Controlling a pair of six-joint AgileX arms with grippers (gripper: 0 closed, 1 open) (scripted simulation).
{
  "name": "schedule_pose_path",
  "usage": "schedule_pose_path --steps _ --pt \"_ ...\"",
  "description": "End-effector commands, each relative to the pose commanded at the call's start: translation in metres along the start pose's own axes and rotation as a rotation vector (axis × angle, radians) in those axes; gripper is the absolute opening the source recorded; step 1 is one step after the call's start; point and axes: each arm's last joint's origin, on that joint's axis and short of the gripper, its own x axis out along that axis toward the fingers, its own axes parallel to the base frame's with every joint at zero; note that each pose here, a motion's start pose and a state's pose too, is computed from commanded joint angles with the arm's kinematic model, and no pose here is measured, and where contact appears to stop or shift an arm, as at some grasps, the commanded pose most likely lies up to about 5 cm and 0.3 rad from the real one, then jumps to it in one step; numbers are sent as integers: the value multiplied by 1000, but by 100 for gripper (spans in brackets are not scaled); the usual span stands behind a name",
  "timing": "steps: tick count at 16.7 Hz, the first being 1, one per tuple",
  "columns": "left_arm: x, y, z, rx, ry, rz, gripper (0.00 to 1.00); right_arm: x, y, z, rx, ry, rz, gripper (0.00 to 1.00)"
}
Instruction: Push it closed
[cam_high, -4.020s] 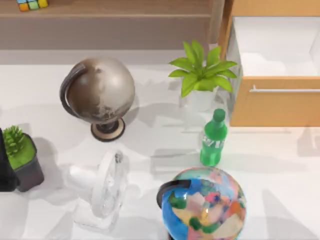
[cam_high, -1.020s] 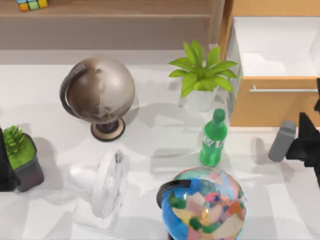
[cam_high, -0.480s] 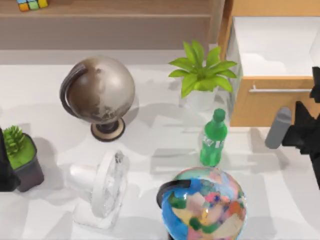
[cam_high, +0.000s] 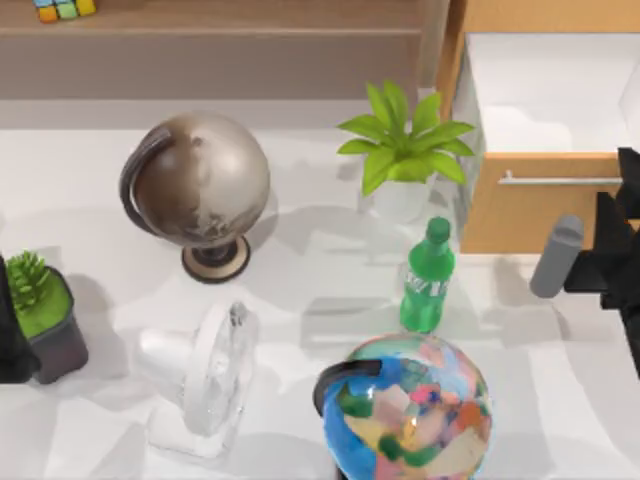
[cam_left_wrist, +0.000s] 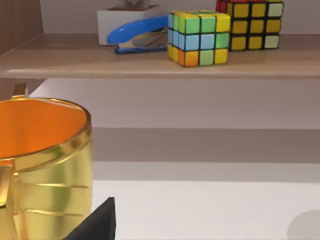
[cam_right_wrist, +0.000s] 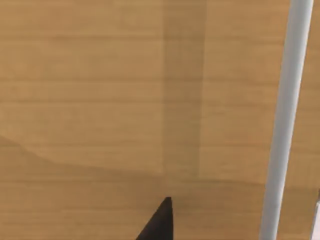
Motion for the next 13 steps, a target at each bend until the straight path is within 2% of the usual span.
schedule_pose_path --steps 6,13 --pt "0 0 0 0 0 0 100 0 0 0 0 0 0 2" --pt "0 0 0 0 0 0 100 0 0 0 0 0 0 0"
